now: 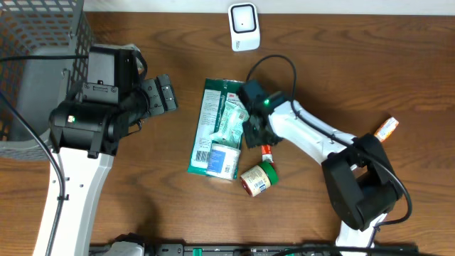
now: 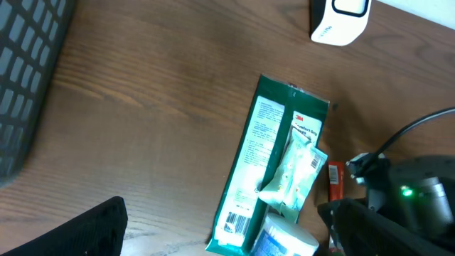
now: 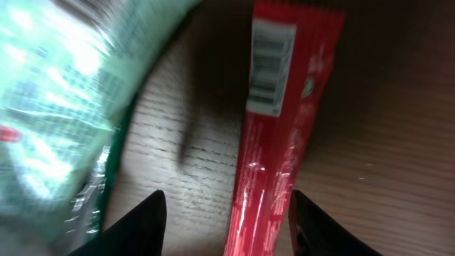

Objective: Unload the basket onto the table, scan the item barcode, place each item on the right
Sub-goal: 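Reach the right gripper to the red Nescafe stick and grasp it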

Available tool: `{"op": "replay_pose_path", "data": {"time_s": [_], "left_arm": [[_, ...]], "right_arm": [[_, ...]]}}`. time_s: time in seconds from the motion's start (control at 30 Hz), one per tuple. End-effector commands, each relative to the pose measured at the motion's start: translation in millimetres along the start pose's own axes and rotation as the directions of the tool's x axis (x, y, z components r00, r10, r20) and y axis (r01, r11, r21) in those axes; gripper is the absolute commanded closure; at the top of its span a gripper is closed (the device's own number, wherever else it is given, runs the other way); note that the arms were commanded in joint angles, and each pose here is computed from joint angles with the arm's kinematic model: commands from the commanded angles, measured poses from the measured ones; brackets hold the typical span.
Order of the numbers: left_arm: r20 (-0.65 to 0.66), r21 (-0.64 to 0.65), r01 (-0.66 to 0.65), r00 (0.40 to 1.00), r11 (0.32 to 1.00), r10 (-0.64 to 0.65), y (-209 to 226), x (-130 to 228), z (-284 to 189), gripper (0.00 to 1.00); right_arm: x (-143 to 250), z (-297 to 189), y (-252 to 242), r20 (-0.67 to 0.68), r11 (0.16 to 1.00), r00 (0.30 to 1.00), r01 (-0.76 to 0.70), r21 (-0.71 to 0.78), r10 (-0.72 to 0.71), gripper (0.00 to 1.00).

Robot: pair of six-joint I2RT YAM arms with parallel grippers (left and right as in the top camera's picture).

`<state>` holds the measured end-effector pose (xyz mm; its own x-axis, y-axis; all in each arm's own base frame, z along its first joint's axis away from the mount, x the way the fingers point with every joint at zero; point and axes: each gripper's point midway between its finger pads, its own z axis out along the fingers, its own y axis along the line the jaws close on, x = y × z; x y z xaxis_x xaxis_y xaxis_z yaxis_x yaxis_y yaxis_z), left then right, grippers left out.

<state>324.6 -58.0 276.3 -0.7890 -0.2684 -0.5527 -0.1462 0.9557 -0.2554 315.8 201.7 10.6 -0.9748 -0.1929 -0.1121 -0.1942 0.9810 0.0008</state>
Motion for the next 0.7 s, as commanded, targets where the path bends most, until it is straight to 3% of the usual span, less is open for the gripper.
{"op": "replay_pose_path", "data": {"time_s": [0.0, 0.07, 0.37, 0.53, 0.67], "left_arm": [[0.010, -0.005, -0.010, 1.000, 1.000, 0.010, 1, -3, -2, 0.06], [0.010, -0.005, -0.010, 1.000, 1.000, 0.010, 1, -3, -2, 0.06], [0.010, -0.005, -0.010, 1.000, 1.000, 0.010, 1, -3, -2, 0.06], [0.010, -0.005, -0.010, 1.000, 1.000, 0.010, 1, -3, -2, 0.06], [0.010, -0.005, -0.010, 1.000, 1.000, 0.010, 1, -3, -2, 0.06]], "right_arm": [[7, 8, -16, 0.022, 0.997, 1.000, -0.023, 0.075, 0.022, 0.52], [12, 15, -38, 0.033, 0.986, 0.999, -0.030, 0.166, 0.025, 0.57], [-2, 8, -102, 0.103, 0.924, 0.992, -0.107, 0.367, 0.074, 0.56], [-12, 14, -115, 0.067, 0.958, 0.997, -0.042, 0.284, 0.024, 0.49], [-25, 7, -113, 0.064, 0.986, 0.995, -0.087, 0.144, 0.078, 0.46]]}}
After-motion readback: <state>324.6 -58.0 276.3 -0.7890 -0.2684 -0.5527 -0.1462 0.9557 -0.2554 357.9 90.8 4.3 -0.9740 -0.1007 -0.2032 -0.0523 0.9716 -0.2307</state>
